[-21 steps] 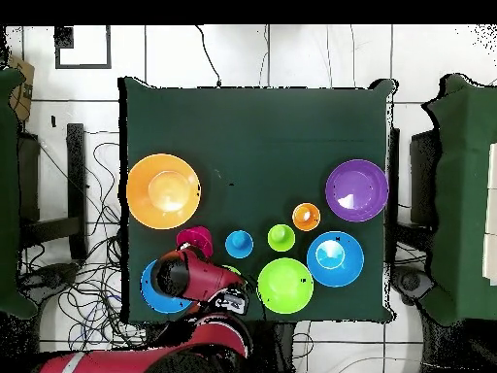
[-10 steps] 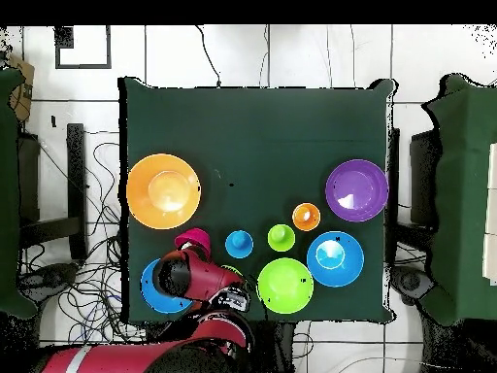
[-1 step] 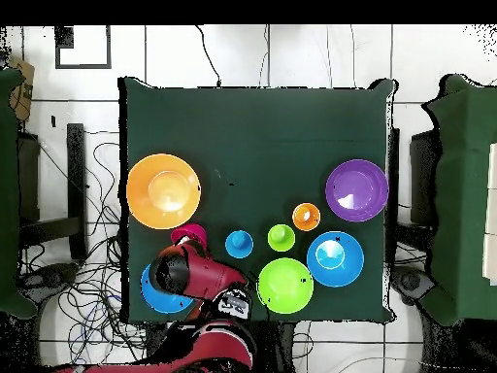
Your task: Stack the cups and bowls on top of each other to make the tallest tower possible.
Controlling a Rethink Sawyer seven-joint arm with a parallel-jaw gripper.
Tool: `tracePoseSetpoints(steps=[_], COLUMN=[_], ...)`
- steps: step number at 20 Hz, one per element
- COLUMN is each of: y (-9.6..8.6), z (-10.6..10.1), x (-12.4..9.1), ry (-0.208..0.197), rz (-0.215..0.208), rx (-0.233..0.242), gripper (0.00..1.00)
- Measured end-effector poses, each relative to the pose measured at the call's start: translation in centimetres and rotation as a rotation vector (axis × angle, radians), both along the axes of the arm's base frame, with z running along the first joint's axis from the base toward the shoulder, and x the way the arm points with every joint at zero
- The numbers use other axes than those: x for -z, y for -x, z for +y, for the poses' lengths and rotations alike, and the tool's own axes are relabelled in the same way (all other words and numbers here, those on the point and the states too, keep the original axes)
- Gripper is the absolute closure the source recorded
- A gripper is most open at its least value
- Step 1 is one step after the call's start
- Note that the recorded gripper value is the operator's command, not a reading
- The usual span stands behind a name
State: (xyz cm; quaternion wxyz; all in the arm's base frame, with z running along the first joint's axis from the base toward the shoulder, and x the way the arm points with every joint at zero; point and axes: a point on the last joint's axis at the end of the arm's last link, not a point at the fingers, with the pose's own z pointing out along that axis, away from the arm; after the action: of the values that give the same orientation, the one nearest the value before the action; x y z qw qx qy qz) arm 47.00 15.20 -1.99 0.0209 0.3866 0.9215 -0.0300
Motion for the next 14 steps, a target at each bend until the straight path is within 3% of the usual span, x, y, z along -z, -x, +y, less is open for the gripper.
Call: tracePoseSetpoints(steps=[7, 14], y=[-0.8, -1.1], z=[0.2, 0.1], x=[-2.2, -2.8], ry=[-0.022, -0.024], rz=[0.020, 0.015], rx=[0.007, 0.009], gripper=[0.00, 0.00])
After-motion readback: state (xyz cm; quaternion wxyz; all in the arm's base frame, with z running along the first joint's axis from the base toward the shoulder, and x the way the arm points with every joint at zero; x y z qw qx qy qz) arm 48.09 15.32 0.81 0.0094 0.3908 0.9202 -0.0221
